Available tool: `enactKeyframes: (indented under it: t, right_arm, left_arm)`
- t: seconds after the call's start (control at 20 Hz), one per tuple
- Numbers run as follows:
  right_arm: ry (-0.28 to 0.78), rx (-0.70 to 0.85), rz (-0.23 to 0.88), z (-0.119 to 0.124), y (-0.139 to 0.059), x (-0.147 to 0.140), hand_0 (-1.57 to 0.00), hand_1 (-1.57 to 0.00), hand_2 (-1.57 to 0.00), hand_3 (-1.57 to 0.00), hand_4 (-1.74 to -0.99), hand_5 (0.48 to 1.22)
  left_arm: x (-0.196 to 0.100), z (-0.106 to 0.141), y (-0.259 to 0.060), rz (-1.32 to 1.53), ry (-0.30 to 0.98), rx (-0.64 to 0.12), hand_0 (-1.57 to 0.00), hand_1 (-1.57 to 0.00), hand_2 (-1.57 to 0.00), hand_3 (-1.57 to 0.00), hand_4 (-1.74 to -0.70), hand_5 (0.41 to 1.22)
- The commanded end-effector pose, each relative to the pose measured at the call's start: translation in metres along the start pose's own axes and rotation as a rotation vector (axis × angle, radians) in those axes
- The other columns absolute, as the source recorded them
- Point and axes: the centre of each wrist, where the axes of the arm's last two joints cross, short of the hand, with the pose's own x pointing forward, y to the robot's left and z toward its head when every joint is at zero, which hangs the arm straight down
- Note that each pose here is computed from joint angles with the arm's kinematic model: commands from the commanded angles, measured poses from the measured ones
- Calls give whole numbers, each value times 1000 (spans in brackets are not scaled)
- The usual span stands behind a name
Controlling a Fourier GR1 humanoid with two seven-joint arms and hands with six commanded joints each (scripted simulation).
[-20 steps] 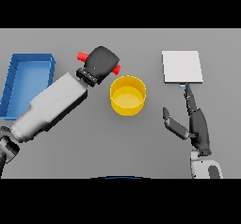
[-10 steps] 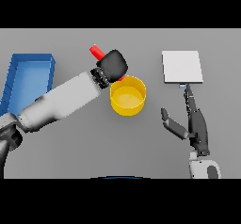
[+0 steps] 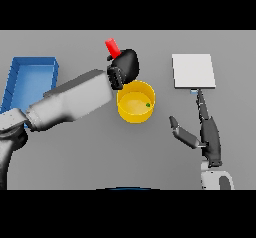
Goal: Pick up the red beaker and tilt it to pour out 1 green nut into yellow bowl. Pick up the yellow bowl and place it on the metallic measuring scale.
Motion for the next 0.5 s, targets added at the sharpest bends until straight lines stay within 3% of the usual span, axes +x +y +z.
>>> enactKeyframes:
  t: [0.0, 0.25, 0.45]
  right_arm:
    - [-4, -3, -6, 1, 0, 2, 1, 1, 1, 1, -1214, 589]
    - [0, 4, 18, 0, 1, 1, 1, 1, 1, 1, -1210, 594]
    - [-18, 0, 17, 1, 1, 1, 1, 1, 1, 1, -1209, 592]
  left_arm:
    - [2, -1, 4, -35, 3, 4, -1571, -1571, -1571, -1569, -1734, 1221]
    - [-3, 0, 9, -149, -24, 11, -1571, -1571, -1571, -1570, -1734, 1221]
    - [-44, 9, 25, -144, 26, 30, -1571, -1571, -1571, -1571, -1729, 1221]
